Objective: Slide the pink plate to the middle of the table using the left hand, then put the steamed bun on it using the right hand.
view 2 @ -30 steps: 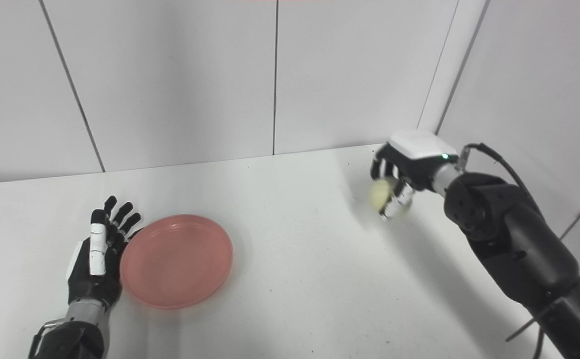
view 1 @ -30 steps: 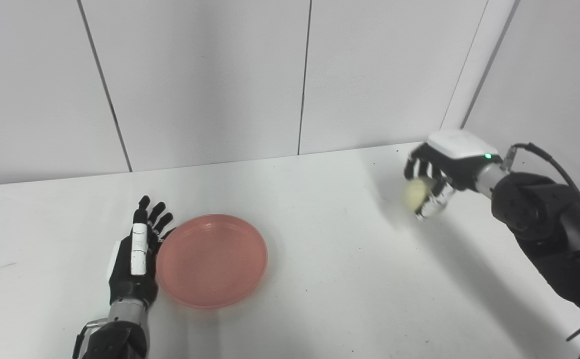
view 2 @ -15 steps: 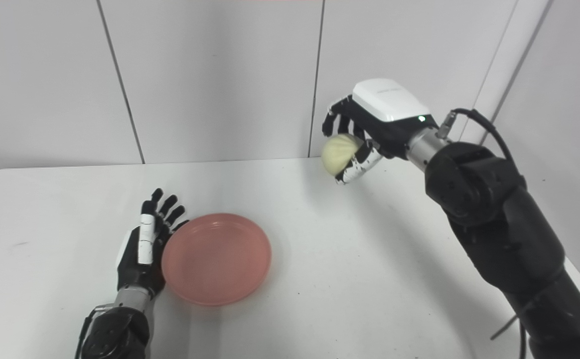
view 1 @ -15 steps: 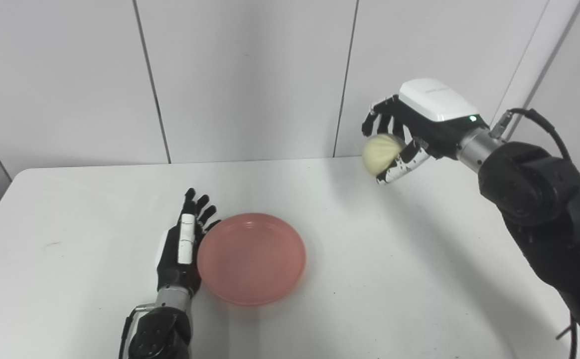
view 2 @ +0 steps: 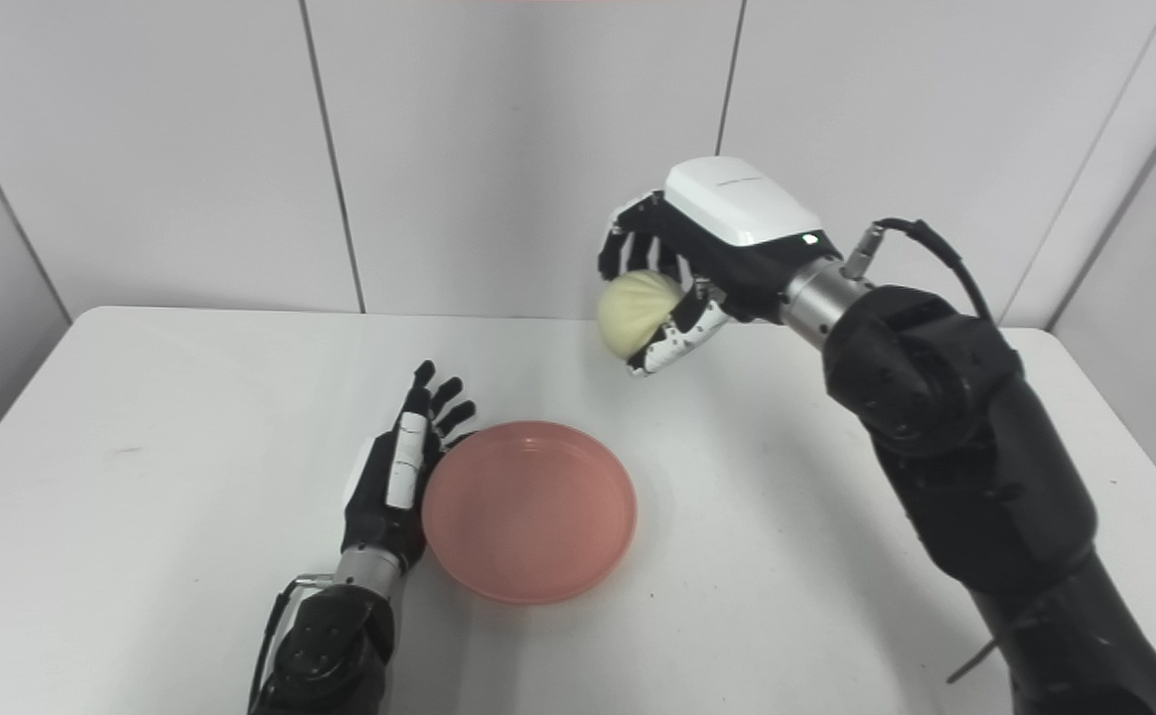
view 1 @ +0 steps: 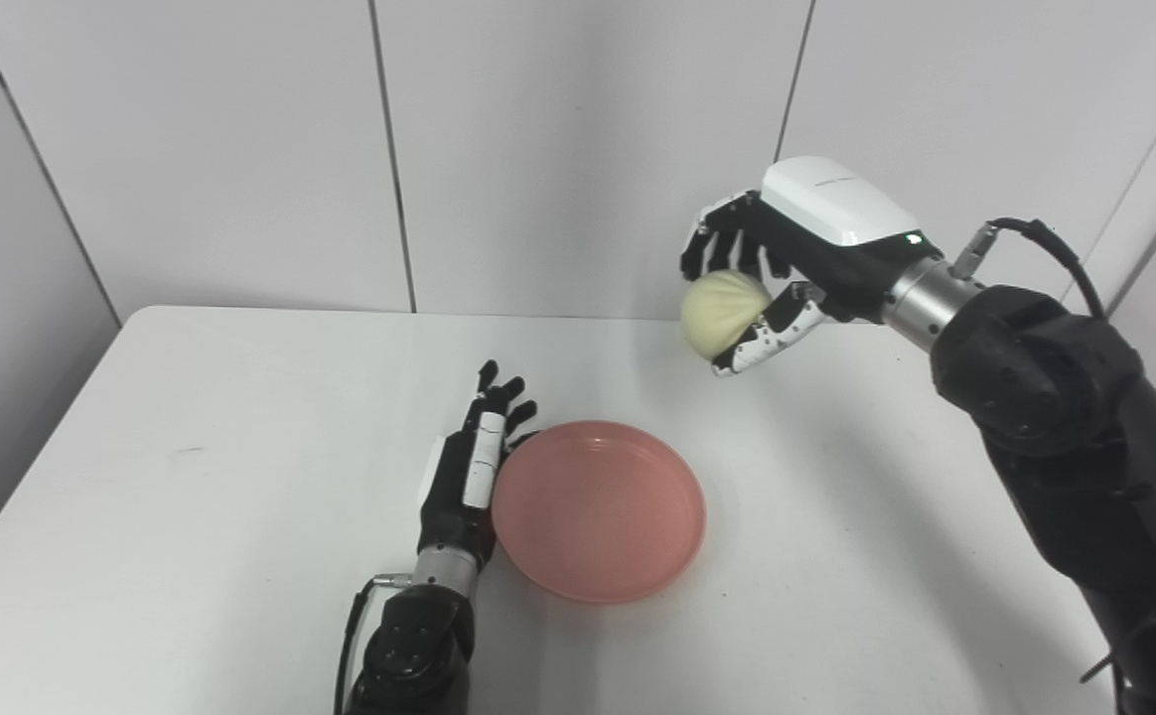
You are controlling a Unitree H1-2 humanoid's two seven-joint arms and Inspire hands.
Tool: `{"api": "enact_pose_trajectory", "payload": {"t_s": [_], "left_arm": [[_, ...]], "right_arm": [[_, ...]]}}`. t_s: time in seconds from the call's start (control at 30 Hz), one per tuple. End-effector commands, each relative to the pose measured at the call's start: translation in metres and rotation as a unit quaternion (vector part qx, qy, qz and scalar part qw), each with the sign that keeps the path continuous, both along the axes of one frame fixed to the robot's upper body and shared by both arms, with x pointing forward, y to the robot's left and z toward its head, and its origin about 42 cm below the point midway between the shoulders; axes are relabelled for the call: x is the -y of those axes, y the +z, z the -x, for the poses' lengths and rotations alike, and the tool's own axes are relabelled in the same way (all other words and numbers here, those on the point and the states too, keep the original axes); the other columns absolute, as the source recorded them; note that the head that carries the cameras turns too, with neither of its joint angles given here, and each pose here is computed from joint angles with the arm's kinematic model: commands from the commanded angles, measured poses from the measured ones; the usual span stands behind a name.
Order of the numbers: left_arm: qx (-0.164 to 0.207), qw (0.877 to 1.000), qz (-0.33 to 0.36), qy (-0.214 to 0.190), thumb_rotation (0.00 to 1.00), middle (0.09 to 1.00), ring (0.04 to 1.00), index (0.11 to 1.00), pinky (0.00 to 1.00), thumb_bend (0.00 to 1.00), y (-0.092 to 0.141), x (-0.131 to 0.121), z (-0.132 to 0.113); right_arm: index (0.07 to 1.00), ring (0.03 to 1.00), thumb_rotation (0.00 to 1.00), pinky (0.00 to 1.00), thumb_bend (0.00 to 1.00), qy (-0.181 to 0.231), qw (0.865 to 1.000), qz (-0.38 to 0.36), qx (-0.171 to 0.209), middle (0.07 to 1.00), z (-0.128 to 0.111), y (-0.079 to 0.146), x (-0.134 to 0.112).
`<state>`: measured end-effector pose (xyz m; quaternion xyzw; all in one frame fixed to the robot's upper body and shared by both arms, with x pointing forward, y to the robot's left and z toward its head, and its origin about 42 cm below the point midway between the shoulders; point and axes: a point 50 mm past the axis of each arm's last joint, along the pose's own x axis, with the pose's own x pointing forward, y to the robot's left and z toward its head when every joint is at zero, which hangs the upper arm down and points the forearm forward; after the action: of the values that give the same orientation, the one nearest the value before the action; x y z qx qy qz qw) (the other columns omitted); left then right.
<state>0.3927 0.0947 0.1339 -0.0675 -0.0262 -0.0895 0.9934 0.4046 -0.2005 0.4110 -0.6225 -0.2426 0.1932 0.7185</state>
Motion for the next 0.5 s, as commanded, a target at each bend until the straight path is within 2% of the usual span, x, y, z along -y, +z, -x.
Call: {"api": "enact_pose_trajectory", "payload": {"t_s": [0.0,0.17,0.3,0.47], "left_arm": [[-0.003,1.000,0.004,-0.002,0.92,0.954,0.890,1.000,0.78,0.82,0.003,0.011,0.000],[0.000,1.000,0.007,-0.002,0.91,0.962,0.896,1.000,0.77,0.85,0.003,0.012,0.001],[0.003,1.000,0.004,-0.002,0.92,0.966,0.898,1.000,0.76,0.83,0.004,0.010,0.002],[-0.003,1.000,0.005,0.002,0.93,0.956,0.897,1.000,0.77,0.87,0.004,0.006,0.002]], "right_arm": [[0.510,0.402,0.00,0.31,0.52,0.026,0.999,0.002,0.045,0.482,0.002,0.024,-0.016],[0.508,0.408,0.00,0.32,0.52,0.050,0.998,0.002,0.026,0.489,-0.001,0.011,-0.039],[0.508,0.406,0.00,0.33,0.52,0.072,0.997,0.027,-0.001,0.496,-0.010,-0.014,-0.060],[0.502,0.410,0.00,0.34,0.52,0.087,0.994,0.063,-0.029,0.502,-0.015,-0.045,-0.076]]}}
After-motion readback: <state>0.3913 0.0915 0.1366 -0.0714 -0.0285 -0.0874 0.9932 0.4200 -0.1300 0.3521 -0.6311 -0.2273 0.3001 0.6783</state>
